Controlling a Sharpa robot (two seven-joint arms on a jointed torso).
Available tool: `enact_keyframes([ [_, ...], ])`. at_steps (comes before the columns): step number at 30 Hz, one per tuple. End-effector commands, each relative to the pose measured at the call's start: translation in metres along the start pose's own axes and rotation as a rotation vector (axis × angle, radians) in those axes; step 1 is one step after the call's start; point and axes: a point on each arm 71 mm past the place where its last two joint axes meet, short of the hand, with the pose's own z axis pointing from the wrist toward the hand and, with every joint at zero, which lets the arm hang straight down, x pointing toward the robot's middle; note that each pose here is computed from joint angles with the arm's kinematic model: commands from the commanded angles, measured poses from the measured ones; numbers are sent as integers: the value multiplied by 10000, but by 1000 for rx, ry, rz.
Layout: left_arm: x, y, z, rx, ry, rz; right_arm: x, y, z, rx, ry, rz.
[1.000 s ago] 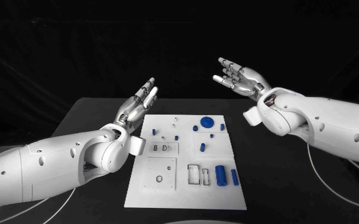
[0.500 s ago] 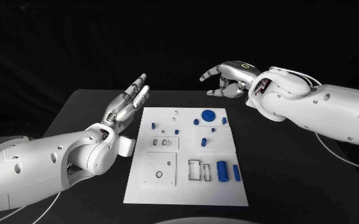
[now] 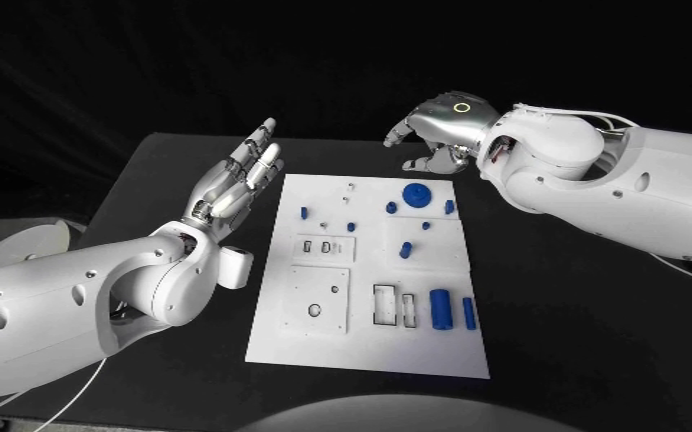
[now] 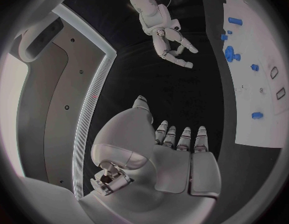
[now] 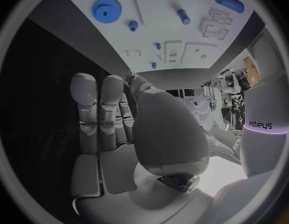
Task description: Assemble the parts on the task board
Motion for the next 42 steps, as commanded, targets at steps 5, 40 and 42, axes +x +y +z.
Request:
enact_keyframes([
  [5, 73, -102, -15, 56, 50, -23, 29, 49, -68, 4, 73, -55],
  [40, 59, -84, 50, 42, 52, -62, 505, -37, 27, 10, 152, 31],
  [42, 58, -83, 51, 41, 52, -64, 528, -22, 44, 5, 154, 35],
])
